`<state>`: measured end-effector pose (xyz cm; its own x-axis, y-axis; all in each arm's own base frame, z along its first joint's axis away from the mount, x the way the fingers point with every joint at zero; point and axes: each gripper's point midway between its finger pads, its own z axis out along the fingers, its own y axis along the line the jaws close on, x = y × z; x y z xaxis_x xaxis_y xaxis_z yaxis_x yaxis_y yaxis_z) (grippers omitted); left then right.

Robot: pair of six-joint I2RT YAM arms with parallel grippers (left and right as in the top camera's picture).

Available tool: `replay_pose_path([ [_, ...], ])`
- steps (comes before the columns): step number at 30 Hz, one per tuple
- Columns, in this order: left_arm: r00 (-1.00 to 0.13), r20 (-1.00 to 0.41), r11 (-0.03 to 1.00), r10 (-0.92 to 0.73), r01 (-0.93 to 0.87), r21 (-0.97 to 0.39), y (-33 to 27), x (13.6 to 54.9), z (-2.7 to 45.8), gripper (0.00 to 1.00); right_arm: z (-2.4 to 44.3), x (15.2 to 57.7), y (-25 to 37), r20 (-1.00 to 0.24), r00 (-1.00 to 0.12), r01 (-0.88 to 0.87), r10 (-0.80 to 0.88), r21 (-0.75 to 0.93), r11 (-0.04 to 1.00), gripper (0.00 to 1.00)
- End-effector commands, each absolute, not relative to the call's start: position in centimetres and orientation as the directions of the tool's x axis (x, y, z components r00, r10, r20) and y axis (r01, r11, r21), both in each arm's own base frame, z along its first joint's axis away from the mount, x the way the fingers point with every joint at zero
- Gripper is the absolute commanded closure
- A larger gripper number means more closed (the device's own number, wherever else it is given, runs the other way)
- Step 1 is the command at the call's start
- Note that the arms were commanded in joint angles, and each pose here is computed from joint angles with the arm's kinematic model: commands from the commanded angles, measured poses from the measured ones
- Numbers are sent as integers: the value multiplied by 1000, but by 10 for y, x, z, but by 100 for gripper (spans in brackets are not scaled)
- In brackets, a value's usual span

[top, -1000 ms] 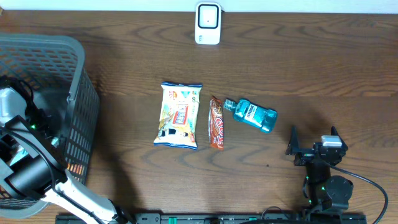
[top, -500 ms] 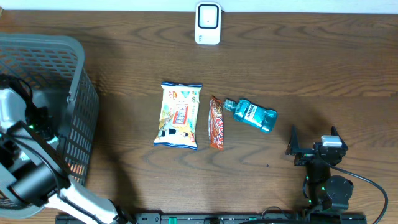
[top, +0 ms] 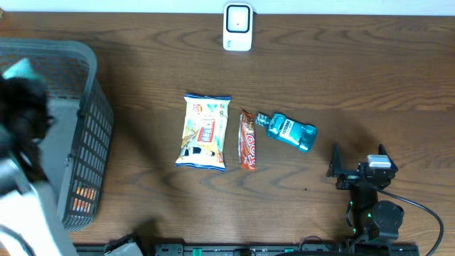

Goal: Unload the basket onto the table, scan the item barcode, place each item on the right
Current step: 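Carry the wet-wipes pack out and lay it between snack bar and bottle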

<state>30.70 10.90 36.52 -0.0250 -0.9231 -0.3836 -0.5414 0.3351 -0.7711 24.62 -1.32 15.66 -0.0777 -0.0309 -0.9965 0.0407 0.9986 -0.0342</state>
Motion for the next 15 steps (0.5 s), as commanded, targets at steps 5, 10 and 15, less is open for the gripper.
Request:
replay_pose_path([
  [5, -559, -694, 833, -453, 11, -553, -74, 316, 377, 93, 155, 246, -15, -996, -82, 47, -35, -39, 998, 1],
  [10, -732, -656, 889, -184, 162, -429, -156, 318, 310, 92, 155, 246, -15, -996, -82, 47, -35, -39, 998, 1],
  [15, -834, -551, 932, -5, 196, -304, -206, 324, 235, 93, 155, 246, -15, -996, -82, 47, -35, -39, 998, 1],
])
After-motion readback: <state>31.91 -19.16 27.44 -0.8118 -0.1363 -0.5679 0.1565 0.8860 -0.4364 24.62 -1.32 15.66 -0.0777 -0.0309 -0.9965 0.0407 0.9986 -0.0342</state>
